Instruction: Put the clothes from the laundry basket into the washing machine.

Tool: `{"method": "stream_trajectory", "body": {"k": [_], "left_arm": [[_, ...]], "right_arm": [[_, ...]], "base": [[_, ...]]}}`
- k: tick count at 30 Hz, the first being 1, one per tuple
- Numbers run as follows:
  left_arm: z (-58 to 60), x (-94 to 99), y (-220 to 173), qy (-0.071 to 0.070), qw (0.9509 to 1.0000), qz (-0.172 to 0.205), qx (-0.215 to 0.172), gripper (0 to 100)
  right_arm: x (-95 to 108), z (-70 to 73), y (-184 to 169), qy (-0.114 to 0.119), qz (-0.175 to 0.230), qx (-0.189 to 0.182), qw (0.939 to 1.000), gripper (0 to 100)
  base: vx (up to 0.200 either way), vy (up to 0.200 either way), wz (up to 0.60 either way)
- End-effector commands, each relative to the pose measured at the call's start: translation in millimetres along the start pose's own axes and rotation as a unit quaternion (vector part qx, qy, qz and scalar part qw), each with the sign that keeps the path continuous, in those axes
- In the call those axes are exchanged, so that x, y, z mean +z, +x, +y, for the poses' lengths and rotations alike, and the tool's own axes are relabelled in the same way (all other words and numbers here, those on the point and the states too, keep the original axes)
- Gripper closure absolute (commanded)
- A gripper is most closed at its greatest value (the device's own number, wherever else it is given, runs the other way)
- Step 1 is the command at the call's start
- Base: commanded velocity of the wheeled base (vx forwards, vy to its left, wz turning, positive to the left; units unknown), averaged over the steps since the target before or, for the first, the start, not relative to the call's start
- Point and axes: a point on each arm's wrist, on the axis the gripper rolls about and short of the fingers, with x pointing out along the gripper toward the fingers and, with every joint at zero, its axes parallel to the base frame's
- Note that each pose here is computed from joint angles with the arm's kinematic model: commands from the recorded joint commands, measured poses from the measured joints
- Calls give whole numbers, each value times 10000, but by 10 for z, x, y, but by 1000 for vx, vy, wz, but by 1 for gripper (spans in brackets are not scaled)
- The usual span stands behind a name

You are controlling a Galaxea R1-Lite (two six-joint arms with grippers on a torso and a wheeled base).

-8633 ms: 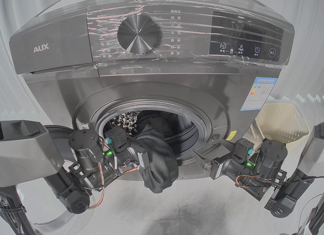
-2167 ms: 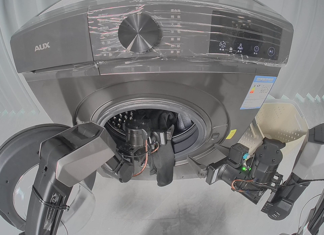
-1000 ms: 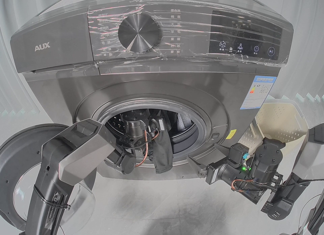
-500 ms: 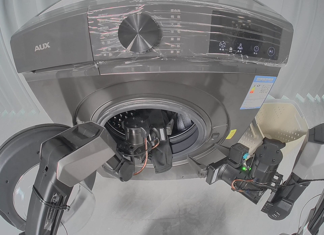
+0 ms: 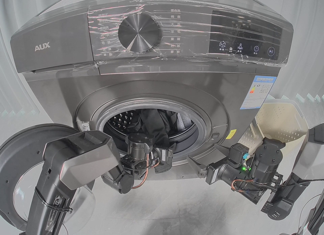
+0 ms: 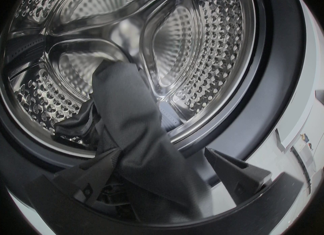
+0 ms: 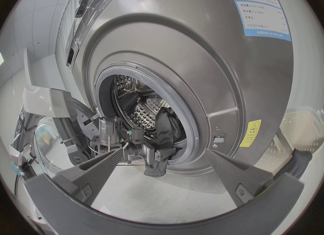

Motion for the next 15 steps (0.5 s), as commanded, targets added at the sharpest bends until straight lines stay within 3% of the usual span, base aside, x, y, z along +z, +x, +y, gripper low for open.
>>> {"method": "stream_trajectory", "body": {"k": [1, 6, 8, 15], "left_arm": [[66, -180, 49, 62, 9998, 175, 75, 100], [68, -105, 91, 28, 10000, 12, 87, 100], [94, 73, 154, -45, 9994, -308, 139, 100], [218, 583, 359, -346, 9885, -1376, 518, 100]], "right_arm": [[3, 3, 2, 3, -10, 6, 10000, 0], [4, -1, 2, 4, -11, -1, 10000, 0], [6, 4, 4, 4, -17, 7, 10000, 0], [7, 0, 5, 5, -18, 0, 10000, 0]], "base": [[0, 0, 0], [0, 0, 0], [0, 0, 0], [0, 0, 0]]}}
